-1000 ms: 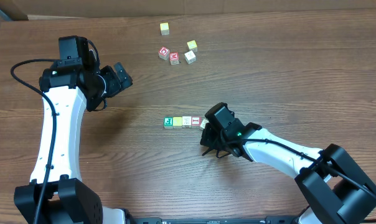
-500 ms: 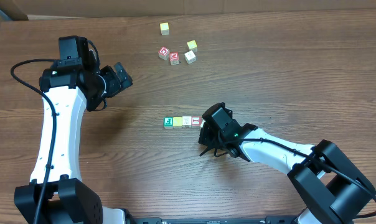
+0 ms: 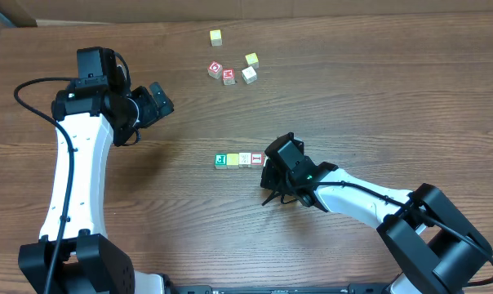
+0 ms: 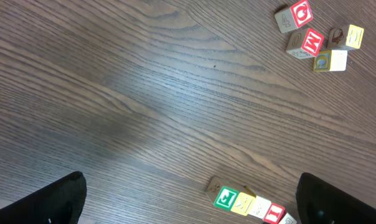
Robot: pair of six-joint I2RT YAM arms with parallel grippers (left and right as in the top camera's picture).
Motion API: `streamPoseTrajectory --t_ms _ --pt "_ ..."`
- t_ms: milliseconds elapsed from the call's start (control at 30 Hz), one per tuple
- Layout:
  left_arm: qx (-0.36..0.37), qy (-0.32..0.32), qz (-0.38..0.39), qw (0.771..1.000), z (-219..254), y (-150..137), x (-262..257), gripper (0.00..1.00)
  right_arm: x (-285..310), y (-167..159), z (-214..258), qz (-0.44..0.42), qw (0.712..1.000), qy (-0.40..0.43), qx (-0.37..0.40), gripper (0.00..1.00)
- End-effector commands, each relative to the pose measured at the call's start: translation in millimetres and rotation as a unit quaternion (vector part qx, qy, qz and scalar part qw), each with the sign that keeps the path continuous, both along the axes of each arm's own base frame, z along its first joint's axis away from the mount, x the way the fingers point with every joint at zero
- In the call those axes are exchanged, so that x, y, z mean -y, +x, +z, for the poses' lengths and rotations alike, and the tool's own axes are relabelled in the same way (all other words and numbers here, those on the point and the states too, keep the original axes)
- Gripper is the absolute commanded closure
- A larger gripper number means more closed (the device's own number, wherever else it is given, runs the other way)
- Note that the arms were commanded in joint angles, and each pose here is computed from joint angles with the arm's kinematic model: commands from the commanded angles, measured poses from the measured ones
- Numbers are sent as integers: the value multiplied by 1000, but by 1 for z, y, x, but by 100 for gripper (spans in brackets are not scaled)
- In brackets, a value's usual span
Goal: Flip 5 blocks
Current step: 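Set the E block at the row's right end and release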
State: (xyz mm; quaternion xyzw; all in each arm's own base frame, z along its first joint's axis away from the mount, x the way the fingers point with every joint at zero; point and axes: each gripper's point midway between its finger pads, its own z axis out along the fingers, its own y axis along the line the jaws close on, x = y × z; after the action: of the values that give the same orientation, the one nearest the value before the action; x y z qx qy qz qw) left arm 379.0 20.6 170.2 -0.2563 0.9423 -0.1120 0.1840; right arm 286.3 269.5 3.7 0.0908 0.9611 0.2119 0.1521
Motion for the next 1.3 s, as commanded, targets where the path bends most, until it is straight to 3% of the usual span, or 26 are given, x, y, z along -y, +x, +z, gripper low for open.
streamPoseTrajectory --t_ms 0,900,1067,1267 --pt "4 1 -10 1000 2 2 3 0 4 4 -2 8 1000 -12 13 93" --pt "4 1 -10 1000 2 2 3 0 -3 11 5 41 998 -9 45 89" --pt "4 1 -10 1000 2 2 3 0 -5 1 2 49 999 -2 21 96" --pt "4 1 -10 1000 2 2 3 0 3 3 -1 39 999 -22 24 96"
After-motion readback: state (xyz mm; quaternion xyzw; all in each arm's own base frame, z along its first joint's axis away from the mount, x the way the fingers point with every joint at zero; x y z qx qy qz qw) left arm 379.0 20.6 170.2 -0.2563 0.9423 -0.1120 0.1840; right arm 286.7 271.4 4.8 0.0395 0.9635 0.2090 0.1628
